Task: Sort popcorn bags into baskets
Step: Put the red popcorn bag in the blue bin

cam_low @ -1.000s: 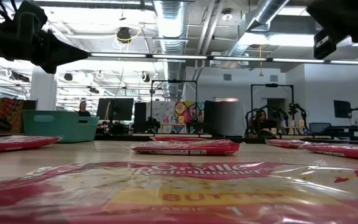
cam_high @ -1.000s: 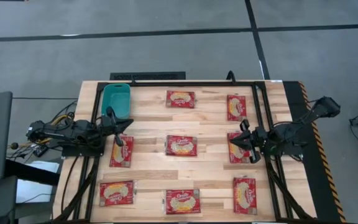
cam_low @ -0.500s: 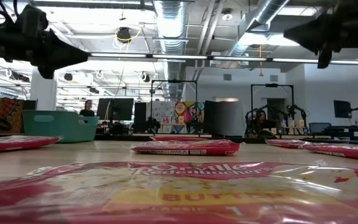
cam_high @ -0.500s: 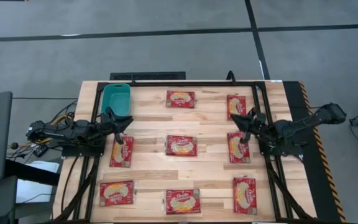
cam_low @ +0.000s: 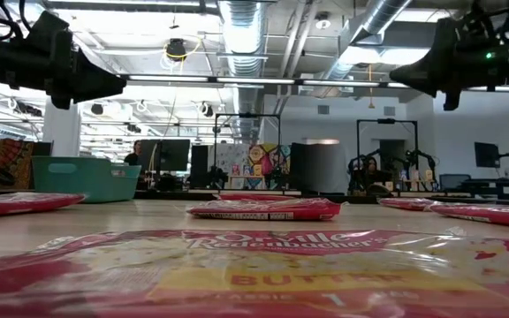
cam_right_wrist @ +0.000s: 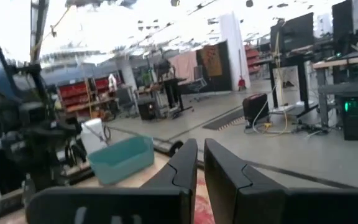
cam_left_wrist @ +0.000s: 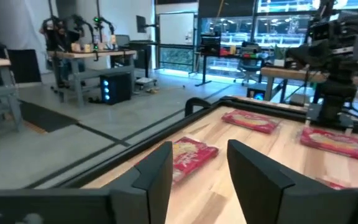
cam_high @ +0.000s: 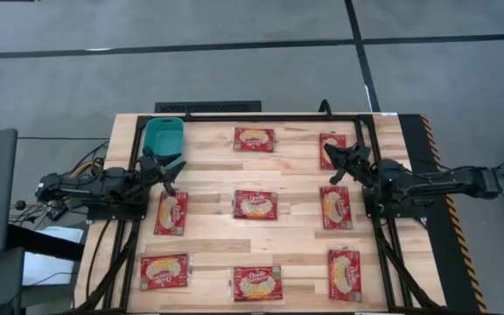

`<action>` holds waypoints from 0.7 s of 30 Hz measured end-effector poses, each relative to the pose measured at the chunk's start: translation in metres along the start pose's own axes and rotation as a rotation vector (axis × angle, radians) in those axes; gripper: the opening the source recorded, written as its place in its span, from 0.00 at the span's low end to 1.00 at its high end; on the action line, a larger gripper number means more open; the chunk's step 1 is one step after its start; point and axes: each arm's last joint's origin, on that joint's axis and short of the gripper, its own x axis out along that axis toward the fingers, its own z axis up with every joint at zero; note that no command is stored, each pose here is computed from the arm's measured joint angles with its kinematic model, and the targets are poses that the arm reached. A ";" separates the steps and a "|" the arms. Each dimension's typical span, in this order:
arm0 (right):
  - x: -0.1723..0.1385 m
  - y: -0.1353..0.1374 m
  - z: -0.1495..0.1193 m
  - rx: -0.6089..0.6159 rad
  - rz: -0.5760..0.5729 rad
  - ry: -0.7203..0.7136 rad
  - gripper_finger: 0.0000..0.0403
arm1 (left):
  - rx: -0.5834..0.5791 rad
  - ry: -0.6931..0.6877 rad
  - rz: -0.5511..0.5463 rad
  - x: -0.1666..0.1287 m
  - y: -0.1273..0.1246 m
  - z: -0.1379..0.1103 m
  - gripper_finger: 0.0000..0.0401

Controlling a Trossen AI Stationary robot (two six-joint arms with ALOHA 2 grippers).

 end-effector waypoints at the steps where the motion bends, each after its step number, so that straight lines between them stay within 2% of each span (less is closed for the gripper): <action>1: 0.000 0.000 -0.001 -0.006 0.010 0.011 0.14 | 0.007 0.000 0.004 0.000 0.000 0.000 0.37; 6: 0.000 0.001 0.000 0.004 0.040 0.002 0.14 | 0.047 -0.034 0.030 0.001 0.003 0.004 0.37; 11: 0.000 0.002 0.007 0.105 0.052 -0.044 0.14 | 0.023 -0.056 0.037 0.003 0.006 0.006 0.37; 17: 0.016 0.010 0.020 0.062 0.035 0.034 0.14 | -0.031 -0.024 0.000 0.007 0.007 0.001 0.36; 21: 0.029 0.015 0.028 0.009 -0.005 0.119 0.14 | -0.004 -0.002 -0.038 0.012 0.006 -0.001 0.38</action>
